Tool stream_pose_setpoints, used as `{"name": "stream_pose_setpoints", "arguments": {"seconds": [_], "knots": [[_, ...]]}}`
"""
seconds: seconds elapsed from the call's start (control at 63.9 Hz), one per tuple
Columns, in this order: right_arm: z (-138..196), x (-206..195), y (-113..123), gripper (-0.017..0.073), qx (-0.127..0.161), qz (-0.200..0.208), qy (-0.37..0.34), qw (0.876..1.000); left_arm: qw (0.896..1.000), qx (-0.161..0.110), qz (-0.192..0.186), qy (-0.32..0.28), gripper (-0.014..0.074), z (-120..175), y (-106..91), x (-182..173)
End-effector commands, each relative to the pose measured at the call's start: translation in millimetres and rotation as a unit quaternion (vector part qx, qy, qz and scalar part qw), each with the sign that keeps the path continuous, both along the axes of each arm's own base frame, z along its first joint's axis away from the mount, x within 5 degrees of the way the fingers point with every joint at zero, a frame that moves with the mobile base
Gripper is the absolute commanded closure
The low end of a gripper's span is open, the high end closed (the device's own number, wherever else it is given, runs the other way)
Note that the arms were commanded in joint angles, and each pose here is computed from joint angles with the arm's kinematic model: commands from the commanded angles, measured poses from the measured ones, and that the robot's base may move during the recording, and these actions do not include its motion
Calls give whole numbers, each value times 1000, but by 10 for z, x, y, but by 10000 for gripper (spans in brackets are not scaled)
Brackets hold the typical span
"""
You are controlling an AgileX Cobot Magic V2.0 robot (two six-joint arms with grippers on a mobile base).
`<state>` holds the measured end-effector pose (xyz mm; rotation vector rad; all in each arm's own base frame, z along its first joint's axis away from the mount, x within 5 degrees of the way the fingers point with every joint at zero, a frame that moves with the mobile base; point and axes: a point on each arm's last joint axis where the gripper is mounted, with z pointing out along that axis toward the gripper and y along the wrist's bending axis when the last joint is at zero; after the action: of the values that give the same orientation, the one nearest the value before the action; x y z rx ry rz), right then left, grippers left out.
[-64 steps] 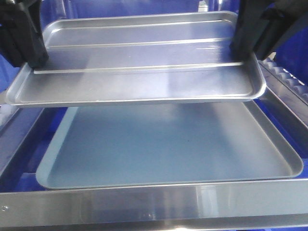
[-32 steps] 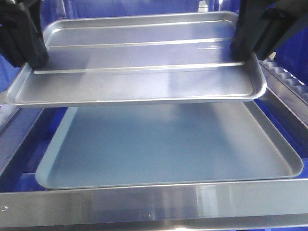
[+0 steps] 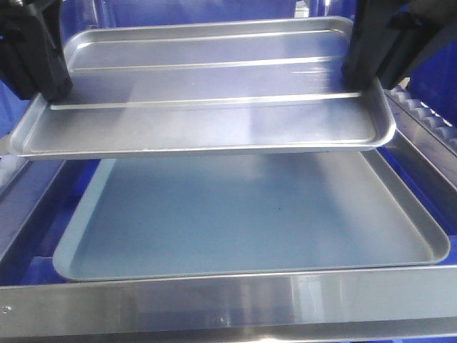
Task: Grab silver tray and stack on right shelf
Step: 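Hold the tray above the larger grey tray on the shelf, then lower the silver tray into the larger grey tray with both grippers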
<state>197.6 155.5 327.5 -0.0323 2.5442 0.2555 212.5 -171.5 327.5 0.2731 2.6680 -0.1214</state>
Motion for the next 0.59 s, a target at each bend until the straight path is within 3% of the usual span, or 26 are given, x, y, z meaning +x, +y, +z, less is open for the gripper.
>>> {"name": "stream_pose_setpoints", "arguments": {"seconds": [0.0, 0.329, 0.579], "knots": [[236, 37, -29, 501, 13, 16, -69, 997, 1000, 4, -12, -28, 687, 161, 52, -28], [269, 43, -39, 501, 2, 28, -74, 997, 999, -3, -13, -31, 687, 173, 4, 14], [413, 194, -281, 501, -4, 11, -66, 998, 999, -14, -18, -46, 687, 258, -238, 273]]}}
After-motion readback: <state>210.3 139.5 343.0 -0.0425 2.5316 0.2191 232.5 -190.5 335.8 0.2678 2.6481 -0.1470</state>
